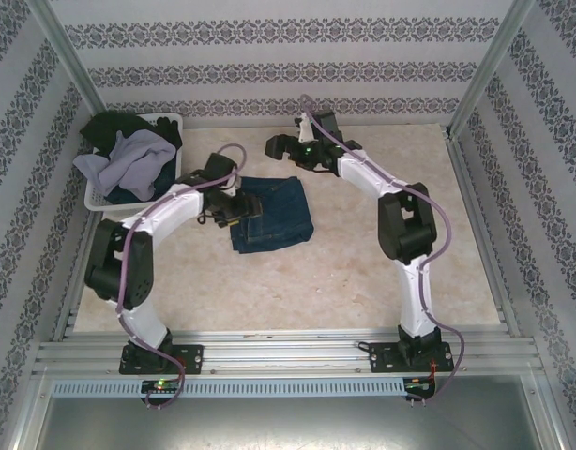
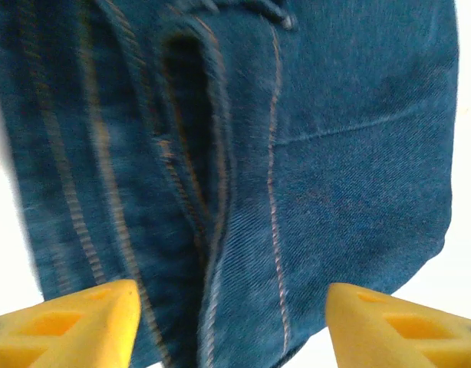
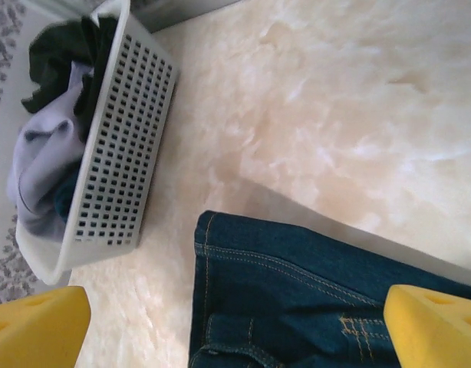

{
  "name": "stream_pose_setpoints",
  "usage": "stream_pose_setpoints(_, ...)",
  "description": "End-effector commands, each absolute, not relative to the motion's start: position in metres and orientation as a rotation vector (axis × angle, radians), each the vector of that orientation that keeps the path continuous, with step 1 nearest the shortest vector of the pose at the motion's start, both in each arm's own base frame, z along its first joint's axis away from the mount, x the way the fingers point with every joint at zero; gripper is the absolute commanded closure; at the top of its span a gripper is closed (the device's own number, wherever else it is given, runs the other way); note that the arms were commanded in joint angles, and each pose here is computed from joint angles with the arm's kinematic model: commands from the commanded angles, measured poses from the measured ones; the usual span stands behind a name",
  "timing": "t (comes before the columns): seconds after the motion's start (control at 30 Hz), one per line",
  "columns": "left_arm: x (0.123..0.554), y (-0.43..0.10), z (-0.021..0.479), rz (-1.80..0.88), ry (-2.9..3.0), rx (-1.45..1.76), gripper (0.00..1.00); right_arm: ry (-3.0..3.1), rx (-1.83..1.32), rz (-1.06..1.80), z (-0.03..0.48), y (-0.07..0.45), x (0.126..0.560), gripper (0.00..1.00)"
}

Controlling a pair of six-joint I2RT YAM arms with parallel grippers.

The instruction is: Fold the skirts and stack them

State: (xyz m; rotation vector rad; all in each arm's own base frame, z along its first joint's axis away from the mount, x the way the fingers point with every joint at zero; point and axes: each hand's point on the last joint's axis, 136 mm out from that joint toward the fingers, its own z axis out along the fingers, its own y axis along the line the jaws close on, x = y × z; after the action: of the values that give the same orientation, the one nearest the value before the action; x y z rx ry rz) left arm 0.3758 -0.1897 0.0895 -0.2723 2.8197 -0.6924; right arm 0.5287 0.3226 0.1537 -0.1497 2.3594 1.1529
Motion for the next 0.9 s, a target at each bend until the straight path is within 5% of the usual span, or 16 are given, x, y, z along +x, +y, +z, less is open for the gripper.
stream_pose_setpoints(0.0, 0.391, -0.203, 0.083, -0.725, 2.816, -0.297, 0.45, 2.438, -0.304, 1.263, 0.128, 0.348, 0.512, 0.02)
stream_pose_setpoints(0.23, 0.382, -0.154, 0.036, -0.375, 2.957, -0.433, 0.69, 2.608, -0.148, 1.168, 0.074, 0.338, 0.514, 0.02)
stream_pose_setpoints(0.47, 0.408, -0.149, 0.031, -0.281, 2.989, -0.107, 0.70, 2.660, 0.392, 1.111, 0.061, 0.290, 0.463, 0.02)
stream_pose_setpoints(0.7, 0.466, -0.193, 0.064, -0.356, 2.907, 0.222, 0.54, 2.382, 0.774, 1.012, 0.073, 0.263, 0.384, 0.02)
stream_pose_setpoints(0.87, 0.482, -0.226, 0.139, -0.571, 2.726, 0.270, 0.32, 2.356, 0.546, 0.821, 0.102, 0.235, 0.380, 0.02)
